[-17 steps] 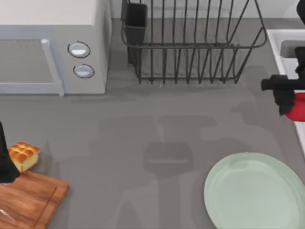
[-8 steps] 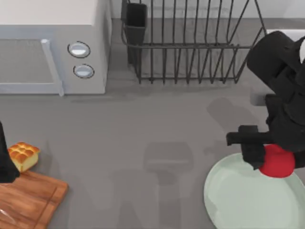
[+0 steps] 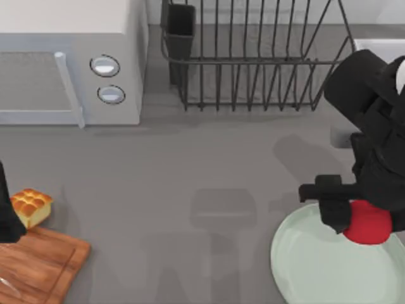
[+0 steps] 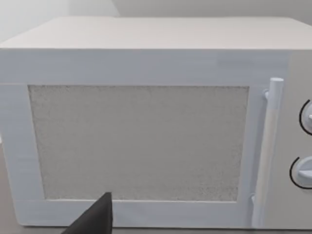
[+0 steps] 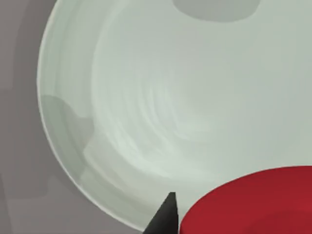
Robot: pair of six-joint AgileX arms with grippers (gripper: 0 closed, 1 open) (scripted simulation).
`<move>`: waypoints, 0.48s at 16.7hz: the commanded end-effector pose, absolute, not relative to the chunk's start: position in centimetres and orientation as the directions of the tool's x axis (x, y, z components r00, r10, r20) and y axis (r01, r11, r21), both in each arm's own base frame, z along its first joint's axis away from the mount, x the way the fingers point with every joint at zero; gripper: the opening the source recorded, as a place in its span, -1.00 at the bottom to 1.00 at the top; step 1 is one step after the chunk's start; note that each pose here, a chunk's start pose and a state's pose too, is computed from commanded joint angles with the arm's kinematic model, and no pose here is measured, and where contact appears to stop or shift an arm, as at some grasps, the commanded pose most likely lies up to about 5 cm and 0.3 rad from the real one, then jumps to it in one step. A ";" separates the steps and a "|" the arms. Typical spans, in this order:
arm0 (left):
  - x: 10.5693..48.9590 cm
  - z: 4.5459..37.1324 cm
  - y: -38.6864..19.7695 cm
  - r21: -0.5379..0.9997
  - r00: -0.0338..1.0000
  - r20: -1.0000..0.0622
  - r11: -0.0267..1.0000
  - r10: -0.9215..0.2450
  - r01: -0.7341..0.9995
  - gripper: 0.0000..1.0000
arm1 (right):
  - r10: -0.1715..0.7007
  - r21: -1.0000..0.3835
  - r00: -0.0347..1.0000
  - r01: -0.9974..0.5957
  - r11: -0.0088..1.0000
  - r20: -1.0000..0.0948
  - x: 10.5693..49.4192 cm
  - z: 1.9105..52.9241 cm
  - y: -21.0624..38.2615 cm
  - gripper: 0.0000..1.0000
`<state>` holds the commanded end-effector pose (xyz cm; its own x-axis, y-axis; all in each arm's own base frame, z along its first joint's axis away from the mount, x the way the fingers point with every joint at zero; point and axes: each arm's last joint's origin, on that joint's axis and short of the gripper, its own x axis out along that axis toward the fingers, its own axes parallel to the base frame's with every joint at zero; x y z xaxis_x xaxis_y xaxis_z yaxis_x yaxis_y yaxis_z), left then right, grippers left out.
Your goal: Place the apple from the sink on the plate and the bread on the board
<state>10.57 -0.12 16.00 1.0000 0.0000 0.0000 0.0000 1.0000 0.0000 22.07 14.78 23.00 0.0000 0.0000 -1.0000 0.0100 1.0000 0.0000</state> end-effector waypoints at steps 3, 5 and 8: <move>10.6 16.0 -0.1 0.000 1.000 0.000 1.000 0.000 0.000 1.00 | 0.000 0.000 0.000 0.010 1.000 -1.000 22.1 23.0 14.8 -0.40; 10.6 16.0 -0.1 0.000 1.000 0.000 1.000 0.000 0.000 1.00 | 0.000 0.000 0.000 0.010 1.000 -1.000 22.1 23.0 14.8 -0.10; 10.6 16.0 -0.1 0.000 1.000 0.000 1.000 0.000 0.000 1.00 | 0.000 0.000 0.000 0.010 1.000 -1.000 22.1 23.0 14.8 0.36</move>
<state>10.57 -0.12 16.00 1.0000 0.0000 0.0000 0.0000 1.0000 0.0000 22.07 14.78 23.00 0.0000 0.0000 -1.0000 0.0100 1.0000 0.0000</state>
